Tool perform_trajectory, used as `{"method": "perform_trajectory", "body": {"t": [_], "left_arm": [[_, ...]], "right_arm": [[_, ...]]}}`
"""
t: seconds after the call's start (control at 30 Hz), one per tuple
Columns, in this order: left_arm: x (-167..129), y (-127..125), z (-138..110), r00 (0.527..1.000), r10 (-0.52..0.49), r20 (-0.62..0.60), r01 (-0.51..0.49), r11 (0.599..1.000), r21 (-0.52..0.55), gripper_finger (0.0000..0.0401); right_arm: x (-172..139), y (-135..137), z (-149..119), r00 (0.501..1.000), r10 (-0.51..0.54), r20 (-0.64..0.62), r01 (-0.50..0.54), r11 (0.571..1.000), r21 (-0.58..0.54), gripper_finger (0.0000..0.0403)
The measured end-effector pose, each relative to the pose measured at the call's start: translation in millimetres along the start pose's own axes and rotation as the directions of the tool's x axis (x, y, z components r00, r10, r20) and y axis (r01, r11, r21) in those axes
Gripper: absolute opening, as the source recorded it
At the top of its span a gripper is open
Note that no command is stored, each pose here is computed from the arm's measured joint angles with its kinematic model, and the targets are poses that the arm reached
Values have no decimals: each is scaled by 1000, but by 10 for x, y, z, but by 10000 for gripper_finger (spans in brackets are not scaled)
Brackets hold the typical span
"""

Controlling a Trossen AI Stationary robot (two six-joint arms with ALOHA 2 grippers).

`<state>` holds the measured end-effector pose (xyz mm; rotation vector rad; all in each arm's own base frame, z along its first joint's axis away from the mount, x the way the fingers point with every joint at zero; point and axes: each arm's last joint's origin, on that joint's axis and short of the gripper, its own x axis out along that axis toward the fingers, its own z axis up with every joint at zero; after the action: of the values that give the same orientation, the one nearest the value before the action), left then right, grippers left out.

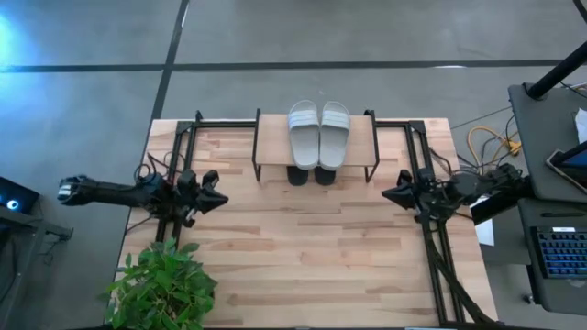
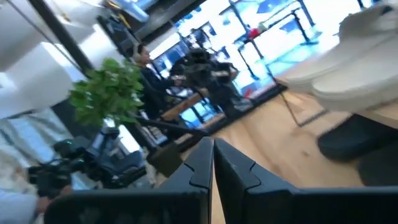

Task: Pick and place slides into the shelf
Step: Return to Home Position

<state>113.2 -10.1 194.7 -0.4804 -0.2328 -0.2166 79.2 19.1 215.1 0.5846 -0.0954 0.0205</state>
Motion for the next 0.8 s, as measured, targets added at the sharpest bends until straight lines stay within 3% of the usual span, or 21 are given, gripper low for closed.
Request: {"method": "perform_trajectory", "body": {"t": [0.1, 0.3, 0.8], "left_arm": [[-38, 0, 11, 1000, -19, -10, 19, 999, 32, 15], [-114, 68, -46, 995, 58, -77, -58, 998, 1, 15], [-213, 164, -10, 985, 170, -37, -171, 985, -28, 15]], "right_arm": [[20, -32, -43, 999, -40, 3, 40, 999, -9, 8], [41, -101, -141, 996, -85, 25, 86, 996, -11, 8], [92, -220, -352, 994, -99, 55, 103, 992, -75, 8]]}}
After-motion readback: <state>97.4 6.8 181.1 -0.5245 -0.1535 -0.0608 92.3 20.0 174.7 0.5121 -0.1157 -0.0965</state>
